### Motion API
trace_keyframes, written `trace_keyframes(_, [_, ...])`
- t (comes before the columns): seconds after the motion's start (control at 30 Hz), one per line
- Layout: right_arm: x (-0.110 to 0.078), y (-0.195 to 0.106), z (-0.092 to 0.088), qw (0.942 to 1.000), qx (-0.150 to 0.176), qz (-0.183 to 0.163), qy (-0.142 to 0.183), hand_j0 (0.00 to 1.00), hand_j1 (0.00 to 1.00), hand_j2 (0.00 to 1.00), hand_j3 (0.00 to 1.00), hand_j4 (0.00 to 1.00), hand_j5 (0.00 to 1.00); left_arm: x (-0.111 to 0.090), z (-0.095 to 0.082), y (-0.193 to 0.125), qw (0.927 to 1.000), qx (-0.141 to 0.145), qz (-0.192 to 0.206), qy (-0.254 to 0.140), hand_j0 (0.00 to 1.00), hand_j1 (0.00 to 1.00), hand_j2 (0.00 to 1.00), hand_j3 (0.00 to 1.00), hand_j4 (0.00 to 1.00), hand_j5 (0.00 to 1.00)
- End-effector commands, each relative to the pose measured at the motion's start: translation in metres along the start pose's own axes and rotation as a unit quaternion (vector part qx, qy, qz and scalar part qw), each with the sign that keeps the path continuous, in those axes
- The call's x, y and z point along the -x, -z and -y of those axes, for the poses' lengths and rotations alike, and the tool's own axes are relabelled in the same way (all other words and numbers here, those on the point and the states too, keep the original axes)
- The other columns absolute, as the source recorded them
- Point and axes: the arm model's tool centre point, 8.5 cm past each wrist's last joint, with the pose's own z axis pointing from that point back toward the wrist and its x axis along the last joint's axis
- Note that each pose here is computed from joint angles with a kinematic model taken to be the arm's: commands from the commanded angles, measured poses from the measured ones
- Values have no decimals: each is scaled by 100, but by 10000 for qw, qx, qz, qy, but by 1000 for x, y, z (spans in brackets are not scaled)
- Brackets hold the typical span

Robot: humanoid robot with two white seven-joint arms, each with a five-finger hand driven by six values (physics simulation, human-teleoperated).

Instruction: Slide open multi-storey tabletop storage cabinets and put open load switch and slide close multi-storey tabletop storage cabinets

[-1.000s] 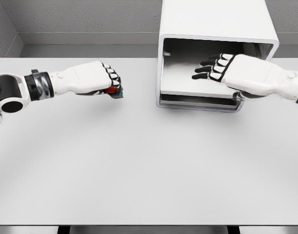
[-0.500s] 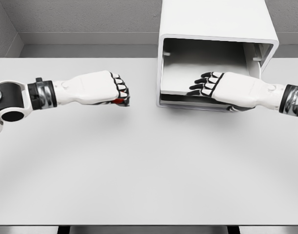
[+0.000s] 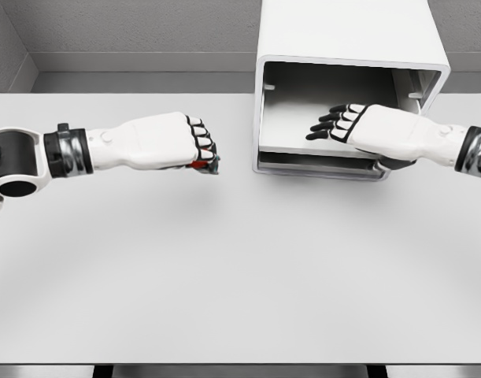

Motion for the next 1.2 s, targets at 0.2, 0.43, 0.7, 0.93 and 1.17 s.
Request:
trace_keyframes(0.2, [-3, 11, -14, 9998, -174, -5, -20, 99, 99, 99, 99, 99, 99, -2, -17, -1, 9997, -192, 43, 120, 49, 49, 49, 49, 49, 49])
trace_keyframes(0.43, [-14, -4, -1, 9990, -253, 96, -349, 99, 99, 99, 99, 99, 99, -3, -30, 0, 9991, -312, 93, 257, 49, 49, 49, 49, 49, 49])
trace_keyframes(0.7, [-19, -20, -2, 9979, -432, 98, -483, 99, 99, 99, 99, 99, 99, -6, -46, 3, 9981, -451, 196, 379, 49, 49, 49, 49, 49, 49])
trace_keyframes(0.93, [-29, -33, -4, 9969, -557, 181, -528, 99, 99, 99, 99, 99, 99, -3, -56, 4, 9973, -506, 197, 487, 49, 49, 49, 49, 49, 49])
trace_keyframes(1.17, [-27, -44, 2, 9988, -379, 262, -149, 99, 99, 99, 99, 99, 99, -2, -62, 5, 9969, -535, 200, 543, 49, 49, 49, 49, 49, 49])
